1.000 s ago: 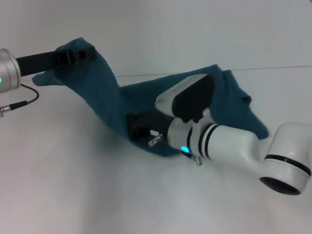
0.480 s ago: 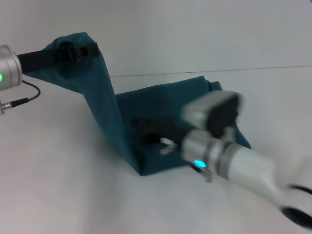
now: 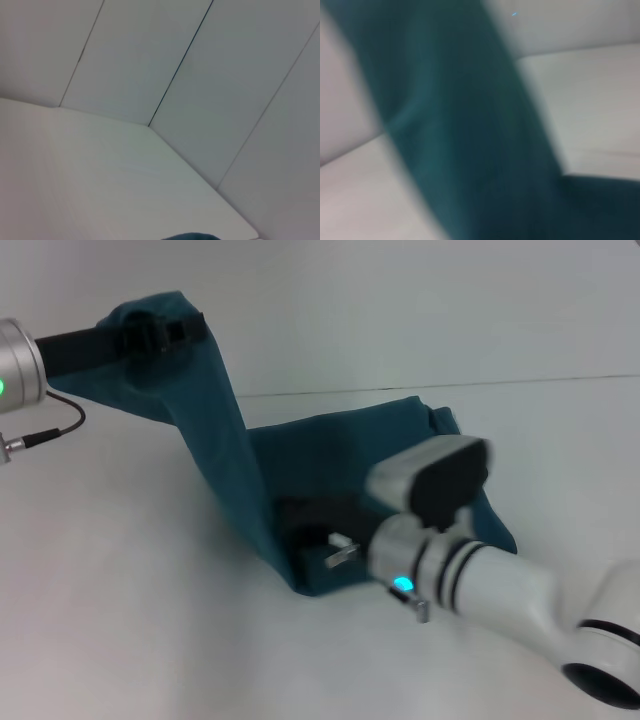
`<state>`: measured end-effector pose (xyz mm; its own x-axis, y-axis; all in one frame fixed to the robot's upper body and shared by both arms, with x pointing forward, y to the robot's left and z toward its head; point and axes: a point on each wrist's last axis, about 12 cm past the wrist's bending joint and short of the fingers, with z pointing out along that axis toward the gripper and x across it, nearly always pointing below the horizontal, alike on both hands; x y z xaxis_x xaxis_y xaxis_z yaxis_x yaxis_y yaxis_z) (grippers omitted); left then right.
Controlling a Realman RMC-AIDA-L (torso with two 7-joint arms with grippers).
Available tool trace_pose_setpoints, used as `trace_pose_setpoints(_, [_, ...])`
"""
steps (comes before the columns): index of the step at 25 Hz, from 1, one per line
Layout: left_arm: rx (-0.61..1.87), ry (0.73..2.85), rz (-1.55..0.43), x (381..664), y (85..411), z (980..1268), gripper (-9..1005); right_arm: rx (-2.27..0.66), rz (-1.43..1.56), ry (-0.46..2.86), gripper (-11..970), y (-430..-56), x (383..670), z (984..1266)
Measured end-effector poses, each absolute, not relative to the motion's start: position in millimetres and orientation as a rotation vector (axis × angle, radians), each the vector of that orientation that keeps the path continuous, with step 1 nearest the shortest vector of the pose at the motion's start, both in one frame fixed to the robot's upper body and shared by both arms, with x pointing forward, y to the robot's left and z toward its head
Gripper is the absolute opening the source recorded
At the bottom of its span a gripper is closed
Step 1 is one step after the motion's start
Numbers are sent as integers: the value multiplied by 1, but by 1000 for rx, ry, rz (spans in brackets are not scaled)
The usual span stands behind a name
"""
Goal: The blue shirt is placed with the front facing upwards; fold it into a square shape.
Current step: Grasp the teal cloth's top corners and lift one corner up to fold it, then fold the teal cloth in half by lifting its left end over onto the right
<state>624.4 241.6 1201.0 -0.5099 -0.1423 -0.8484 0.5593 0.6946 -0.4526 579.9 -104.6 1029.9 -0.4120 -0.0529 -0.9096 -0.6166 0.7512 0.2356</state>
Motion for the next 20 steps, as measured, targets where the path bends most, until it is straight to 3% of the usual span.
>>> trace_pose_setpoints(13, [353,1888,-907,626,236,1210,63,-772,760,1889,17,-42,572,1051])
trace_pose_setpoints(20, [347,1912,-915,624,239,1200,64,-521,741,1876,19,-88,572,1038])
